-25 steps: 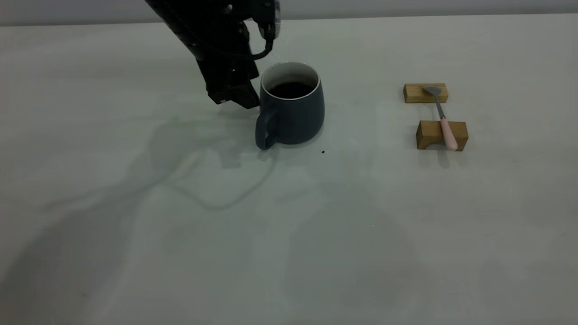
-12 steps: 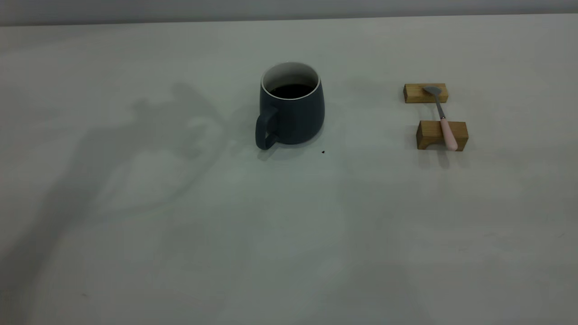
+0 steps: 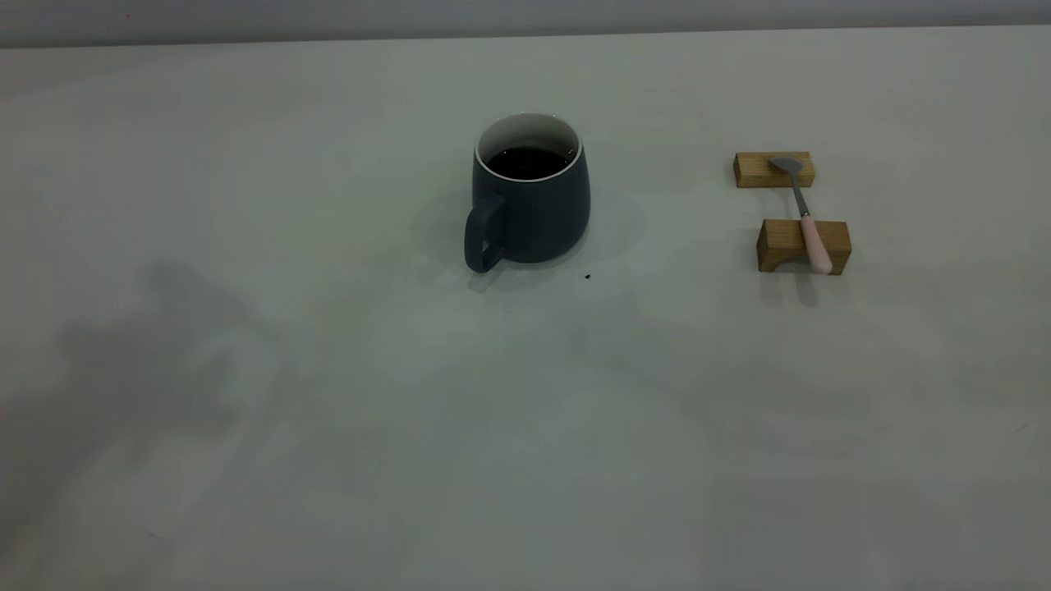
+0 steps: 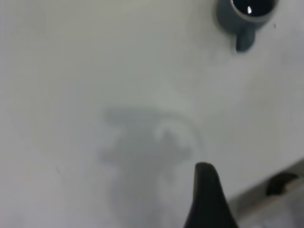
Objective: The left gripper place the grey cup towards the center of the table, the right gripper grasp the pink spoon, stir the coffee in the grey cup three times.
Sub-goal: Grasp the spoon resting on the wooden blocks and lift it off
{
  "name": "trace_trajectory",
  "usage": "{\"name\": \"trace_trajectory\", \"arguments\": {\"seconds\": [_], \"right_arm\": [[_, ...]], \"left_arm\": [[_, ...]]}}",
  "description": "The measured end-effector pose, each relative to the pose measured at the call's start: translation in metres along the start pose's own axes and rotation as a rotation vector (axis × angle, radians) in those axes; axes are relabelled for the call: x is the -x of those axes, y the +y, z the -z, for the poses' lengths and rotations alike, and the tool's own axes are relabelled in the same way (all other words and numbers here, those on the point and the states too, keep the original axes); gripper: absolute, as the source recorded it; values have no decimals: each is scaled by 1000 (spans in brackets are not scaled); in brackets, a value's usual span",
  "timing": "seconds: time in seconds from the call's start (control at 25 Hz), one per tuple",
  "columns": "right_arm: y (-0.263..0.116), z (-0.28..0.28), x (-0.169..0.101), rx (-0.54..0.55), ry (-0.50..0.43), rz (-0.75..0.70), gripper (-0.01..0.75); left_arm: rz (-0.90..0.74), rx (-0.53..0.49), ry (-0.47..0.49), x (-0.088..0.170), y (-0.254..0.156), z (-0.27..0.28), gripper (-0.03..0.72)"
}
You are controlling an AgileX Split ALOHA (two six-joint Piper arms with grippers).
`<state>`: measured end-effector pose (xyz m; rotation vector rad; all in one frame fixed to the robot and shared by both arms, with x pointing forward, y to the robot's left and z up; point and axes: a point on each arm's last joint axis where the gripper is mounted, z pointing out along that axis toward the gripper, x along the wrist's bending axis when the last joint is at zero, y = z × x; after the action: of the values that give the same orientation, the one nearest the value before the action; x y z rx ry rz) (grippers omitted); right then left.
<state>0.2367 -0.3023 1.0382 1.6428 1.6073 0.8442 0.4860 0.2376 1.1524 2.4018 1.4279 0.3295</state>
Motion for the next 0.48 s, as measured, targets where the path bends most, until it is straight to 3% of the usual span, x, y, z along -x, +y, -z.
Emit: {"name": "trace_trajectory", "arguments": {"seconds": [0.36, 0.48], "right_arm": [[0, 0, 0, 0, 1, -1, 238], [0, 0, 0, 0, 1, -1, 238]], "left_arm": [[53, -232, -56, 31, -132, -42, 567], [95, -252, -55, 42, -174, -51, 567]]}}
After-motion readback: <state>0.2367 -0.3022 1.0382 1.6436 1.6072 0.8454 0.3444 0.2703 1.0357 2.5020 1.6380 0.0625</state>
